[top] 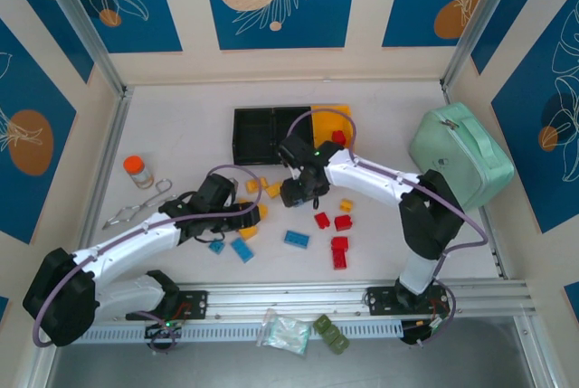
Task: Sort the legos into containers by color
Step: Pick up the lego from the center of the table, then place the lego in the container.
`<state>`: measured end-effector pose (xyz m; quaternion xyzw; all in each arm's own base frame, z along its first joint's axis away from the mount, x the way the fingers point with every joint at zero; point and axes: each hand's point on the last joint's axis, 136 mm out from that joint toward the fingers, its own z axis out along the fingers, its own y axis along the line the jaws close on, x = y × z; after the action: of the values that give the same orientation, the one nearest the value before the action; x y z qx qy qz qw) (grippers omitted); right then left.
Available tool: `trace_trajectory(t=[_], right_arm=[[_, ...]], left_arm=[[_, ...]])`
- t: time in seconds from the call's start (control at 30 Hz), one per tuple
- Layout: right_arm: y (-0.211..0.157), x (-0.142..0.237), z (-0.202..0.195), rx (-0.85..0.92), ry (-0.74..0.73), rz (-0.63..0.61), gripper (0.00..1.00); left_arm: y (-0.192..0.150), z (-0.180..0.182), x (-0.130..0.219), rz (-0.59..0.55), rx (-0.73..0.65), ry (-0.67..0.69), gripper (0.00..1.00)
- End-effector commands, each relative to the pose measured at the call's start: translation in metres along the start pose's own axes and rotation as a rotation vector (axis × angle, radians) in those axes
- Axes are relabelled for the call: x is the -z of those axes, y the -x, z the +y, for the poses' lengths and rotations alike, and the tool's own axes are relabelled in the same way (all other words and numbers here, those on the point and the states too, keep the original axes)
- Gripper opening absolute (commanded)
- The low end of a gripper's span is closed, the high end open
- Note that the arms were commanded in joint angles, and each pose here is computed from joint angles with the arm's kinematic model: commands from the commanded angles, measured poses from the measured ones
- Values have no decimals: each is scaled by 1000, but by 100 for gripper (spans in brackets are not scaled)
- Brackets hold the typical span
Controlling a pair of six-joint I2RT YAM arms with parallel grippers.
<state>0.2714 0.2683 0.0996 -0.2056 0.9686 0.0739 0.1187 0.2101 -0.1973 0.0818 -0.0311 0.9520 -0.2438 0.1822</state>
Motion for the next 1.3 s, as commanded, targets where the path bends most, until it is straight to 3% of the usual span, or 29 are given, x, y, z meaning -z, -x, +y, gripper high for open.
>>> trace_trajectory(t=[0.0,0.27,0.53,1.27], right_arm=[[24,22,-8,25,7,-49,59],[107,19,-31,93,17,-131,59],[151,-14,-48,163,-8,-98,61],[155,-57,-58,222,-77,-29,68]], left_arm=[[4,-11,-1,-8,-3,-30,74],[8,-14,2,-25,-2,-42,74],[6,-12,2,-19,5,-34,74],[3,-5,-3,-8,13,-9,74]])
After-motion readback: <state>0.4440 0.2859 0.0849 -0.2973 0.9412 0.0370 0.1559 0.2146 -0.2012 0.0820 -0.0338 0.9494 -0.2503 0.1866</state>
